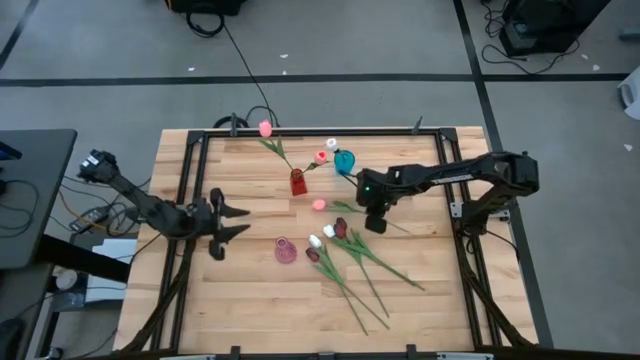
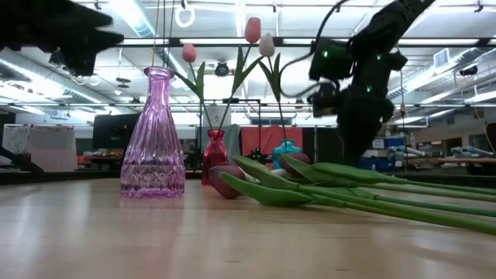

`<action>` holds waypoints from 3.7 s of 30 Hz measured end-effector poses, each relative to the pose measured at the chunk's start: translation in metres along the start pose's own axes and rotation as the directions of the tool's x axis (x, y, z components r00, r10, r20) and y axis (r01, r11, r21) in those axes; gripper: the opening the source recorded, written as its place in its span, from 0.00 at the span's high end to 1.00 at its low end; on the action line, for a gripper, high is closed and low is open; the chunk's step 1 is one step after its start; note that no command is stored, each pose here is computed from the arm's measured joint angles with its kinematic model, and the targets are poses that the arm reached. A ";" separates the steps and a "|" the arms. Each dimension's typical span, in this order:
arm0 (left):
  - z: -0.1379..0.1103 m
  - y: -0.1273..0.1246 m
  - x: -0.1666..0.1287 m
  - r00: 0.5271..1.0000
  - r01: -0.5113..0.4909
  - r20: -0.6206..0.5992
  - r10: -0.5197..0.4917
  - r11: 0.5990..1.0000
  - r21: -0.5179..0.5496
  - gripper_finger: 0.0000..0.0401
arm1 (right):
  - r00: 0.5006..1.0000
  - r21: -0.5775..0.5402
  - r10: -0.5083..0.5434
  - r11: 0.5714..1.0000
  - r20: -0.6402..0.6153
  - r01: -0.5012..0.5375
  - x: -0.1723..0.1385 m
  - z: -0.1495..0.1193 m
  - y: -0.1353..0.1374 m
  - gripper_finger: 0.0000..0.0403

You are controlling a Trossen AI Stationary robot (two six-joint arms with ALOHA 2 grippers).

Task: Sort flowers into vase by color
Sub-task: Put the pink flower into the red vase

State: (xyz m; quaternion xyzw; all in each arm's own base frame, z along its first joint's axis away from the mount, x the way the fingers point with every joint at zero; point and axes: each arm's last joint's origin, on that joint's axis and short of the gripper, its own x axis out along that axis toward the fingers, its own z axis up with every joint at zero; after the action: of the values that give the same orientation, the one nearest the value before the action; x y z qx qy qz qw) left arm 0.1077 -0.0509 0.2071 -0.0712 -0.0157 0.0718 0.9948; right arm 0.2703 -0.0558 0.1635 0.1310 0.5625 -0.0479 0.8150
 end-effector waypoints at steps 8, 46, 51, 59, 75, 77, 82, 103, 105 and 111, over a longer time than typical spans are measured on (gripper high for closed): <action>-0.001 0.000 0.002 0.997 -0.080 -0.012 0.080 0.997 0.013 0.55 | 0.989 -0.023 0.049 0.999 0.137 -0.046 -0.028 0.005 0.006 0.99; 0.002 0.007 0.013 0.975 -0.222 0.026 0.222 0.975 -0.016 0.55 | 0.898 -0.282 0.208 0.954 0.388 -0.099 -0.023 0.050 0.037 0.99; 0.012 0.007 0.028 0.975 -0.220 0.016 0.220 0.976 -0.005 0.55 | 0.775 -0.371 0.277 0.927 0.569 -0.059 -0.039 0.066 0.050 0.99; 0.019 0.004 0.058 0.982 -0.183 -0.040 0.186 0.981 0.070 0.55 | 0.545 -0.382 0.323 0.924 0.773 -0.007 -0.055 0.088 0.056 0.99; 0.043 0.009 0.154 0.986 -0.100 -0.127 0.109 0.992 0.075 0.55 | 0.363 -0.473 0.390 0.864 0.846 0.172 -0.072 0.092 0.080 0.99; 0.047 0.010 0.167 0.987 -0.062 -0.146 0.072 0.995 0.075 0.55 | 0.361 -0.466 0.379 0.864 0.852 0.190 -0.072 0.092 0.081 0.99; 0.047 0.013 0.184 0.982 -0.006 -0.190 0.023 0.996 0.090 0.55 | 0.382 -0.472 0.370 0.854 0.847 0.218 -0.070 0.091 0.080 0.99; 0.060 0.021 0.178 0.984 0.043 -0.177 -0.029 0.996 0.077 0.55 | 0.408 -0.417 0.297 0.875 0.863 0.245 -0.073 0.091 0.070 0.99; 0.060 0.021 0.182 0.988 0.043 -0.148 -0.031 0.996 0.079 0.55 | 0.398 -0.416 0.299 0.875 0.867 0.248 -0.074 0.091 0.071 0.99; 0.056 0.028 0.186 0.989 0.023 -0.149 -0.008 0.995 0.101 0.55 | 0.392 -0.414 0.302 0.877 0.869 0.243 -0.074 0.091 0.072 0.98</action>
State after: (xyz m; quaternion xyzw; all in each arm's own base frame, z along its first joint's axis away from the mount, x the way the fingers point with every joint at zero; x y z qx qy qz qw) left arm 0.2853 0.0114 0.2626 -0.0253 0.0617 0.0594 0.9960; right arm 0.3424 -0.0162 0.2743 -0.1130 0.0087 0.0436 0.9926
